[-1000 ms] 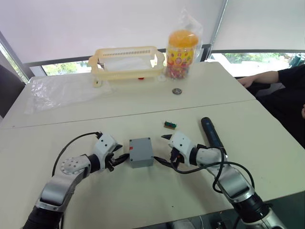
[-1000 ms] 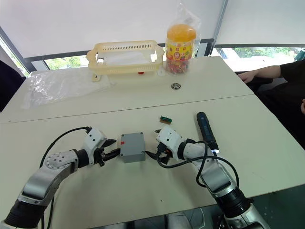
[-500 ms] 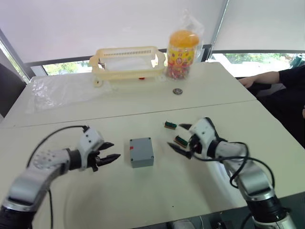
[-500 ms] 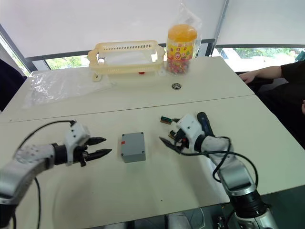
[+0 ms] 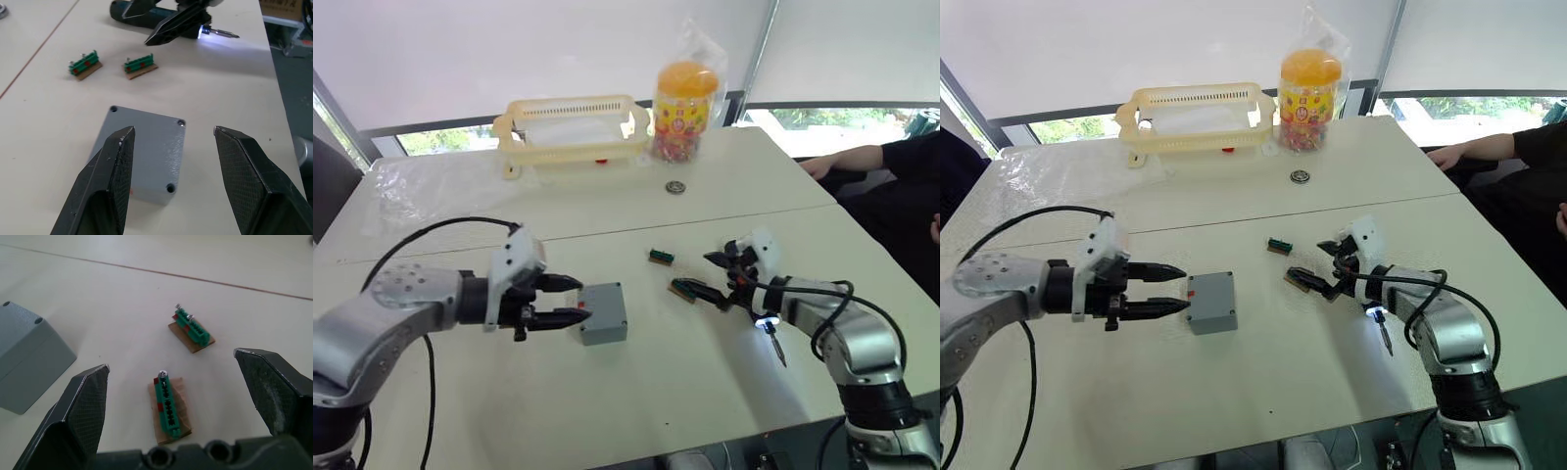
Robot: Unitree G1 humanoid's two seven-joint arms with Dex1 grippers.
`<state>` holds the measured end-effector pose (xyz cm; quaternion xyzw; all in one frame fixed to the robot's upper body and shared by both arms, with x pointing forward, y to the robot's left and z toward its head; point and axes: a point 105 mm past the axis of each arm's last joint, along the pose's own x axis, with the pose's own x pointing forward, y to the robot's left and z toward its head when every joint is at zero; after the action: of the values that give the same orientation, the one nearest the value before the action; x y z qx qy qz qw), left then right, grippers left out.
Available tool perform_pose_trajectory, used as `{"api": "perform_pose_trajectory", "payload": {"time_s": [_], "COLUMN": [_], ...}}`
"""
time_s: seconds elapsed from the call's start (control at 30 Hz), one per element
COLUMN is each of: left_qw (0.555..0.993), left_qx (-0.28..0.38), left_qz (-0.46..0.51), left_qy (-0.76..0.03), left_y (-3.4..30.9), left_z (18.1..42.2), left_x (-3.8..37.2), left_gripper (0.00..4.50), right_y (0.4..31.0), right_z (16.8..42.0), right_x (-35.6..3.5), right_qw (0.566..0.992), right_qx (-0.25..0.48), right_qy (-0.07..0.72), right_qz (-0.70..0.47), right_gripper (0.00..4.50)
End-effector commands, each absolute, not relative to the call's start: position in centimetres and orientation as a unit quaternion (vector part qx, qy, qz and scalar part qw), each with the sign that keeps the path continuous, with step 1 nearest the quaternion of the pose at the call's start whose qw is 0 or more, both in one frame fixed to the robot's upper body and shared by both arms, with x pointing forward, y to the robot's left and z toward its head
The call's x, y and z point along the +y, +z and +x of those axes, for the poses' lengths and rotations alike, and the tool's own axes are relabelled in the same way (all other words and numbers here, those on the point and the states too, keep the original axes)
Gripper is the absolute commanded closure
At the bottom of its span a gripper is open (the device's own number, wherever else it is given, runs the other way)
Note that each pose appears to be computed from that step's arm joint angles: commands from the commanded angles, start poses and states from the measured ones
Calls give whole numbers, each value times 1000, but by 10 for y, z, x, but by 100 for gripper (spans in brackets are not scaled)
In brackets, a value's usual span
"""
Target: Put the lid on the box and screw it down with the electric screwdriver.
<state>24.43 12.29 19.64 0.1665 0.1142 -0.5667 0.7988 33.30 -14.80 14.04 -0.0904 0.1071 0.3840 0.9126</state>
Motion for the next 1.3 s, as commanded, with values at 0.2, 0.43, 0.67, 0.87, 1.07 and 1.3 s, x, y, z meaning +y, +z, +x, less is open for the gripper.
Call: {"api": "perform_pose_trajectory", "payload": {"time_s": [0.2,0.43,0.67,0.87,1.07,1.3], "left_qw": [809,815,817,817,818,819], "left_qx": [107,111,115,116,114,112], "left_qz": [164,160,161,162,164,165], "left_qy": [-554,-546,-541,-541,-539,-538], "left_y": [190,189,187,184,184,183], "left_z": [242,241,242,243,244,245], "left_x": [114,114,115,114,115,115], "left_gripper": [193,193,193,193,193,193], "right_y": [130,124,123,117,113,117], "right_z": [350,353,353,351,348,349], "right_x": [-143,-137,-132,-131,-131,-131], "right_qw": [909,908,909,908,905,908], "right_qx": [79,74,68,74,80,73], "right_qy": [391,397,397,397,400,396], "right_qz": [-118,-109,-102,-108,-117,-118], "right_gripper": [186,186,186,273,445,445]}}
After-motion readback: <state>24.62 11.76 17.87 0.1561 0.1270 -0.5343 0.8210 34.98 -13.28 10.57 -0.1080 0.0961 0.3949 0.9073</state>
